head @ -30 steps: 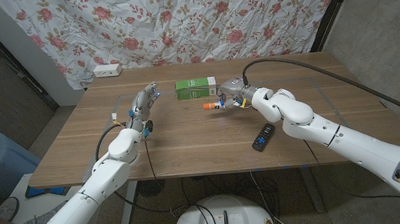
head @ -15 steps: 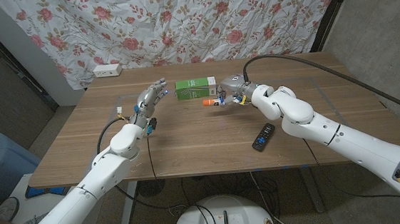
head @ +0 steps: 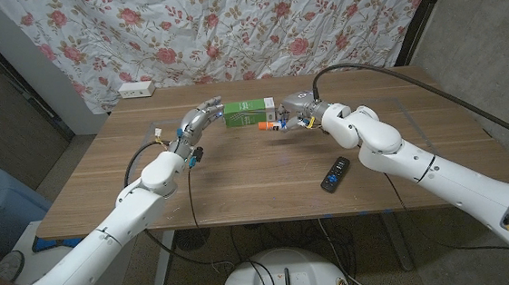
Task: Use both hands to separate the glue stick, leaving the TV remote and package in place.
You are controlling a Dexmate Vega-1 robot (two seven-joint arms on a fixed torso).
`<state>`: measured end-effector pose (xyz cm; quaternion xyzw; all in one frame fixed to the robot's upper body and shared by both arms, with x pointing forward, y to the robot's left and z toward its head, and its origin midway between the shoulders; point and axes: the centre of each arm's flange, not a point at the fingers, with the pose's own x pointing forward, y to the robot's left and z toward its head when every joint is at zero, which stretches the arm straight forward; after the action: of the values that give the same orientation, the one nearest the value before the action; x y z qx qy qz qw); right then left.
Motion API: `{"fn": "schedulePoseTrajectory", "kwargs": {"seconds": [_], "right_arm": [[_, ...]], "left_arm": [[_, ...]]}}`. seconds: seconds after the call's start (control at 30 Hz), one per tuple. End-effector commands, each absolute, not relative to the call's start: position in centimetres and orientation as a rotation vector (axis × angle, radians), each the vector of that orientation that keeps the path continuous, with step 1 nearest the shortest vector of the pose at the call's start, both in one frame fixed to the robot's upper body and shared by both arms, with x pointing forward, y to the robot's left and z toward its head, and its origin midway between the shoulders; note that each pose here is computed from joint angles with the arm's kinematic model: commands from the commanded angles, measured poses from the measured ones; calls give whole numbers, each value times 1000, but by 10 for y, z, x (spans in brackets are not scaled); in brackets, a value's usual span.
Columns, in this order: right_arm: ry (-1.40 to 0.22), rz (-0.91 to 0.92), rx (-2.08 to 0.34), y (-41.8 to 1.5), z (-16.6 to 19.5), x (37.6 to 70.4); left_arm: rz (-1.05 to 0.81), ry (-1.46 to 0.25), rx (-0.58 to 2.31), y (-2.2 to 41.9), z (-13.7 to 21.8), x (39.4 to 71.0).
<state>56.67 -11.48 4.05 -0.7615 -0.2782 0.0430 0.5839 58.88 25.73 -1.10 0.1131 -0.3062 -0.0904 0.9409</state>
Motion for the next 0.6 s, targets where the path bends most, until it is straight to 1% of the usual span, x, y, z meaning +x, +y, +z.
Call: {"fn": "schedulePoseTrajectory", "kwargs": {"seconds": [0.03, 0.6], "right_arm": [[-646, 106, -1746, -120, 47, 565], [-650, 81, -1734, -124, 54, 567]], "left_arm": [[-279, -618, 303, 250, -2, 593], [-400, -575, 405, 240, 10, 599]]}}
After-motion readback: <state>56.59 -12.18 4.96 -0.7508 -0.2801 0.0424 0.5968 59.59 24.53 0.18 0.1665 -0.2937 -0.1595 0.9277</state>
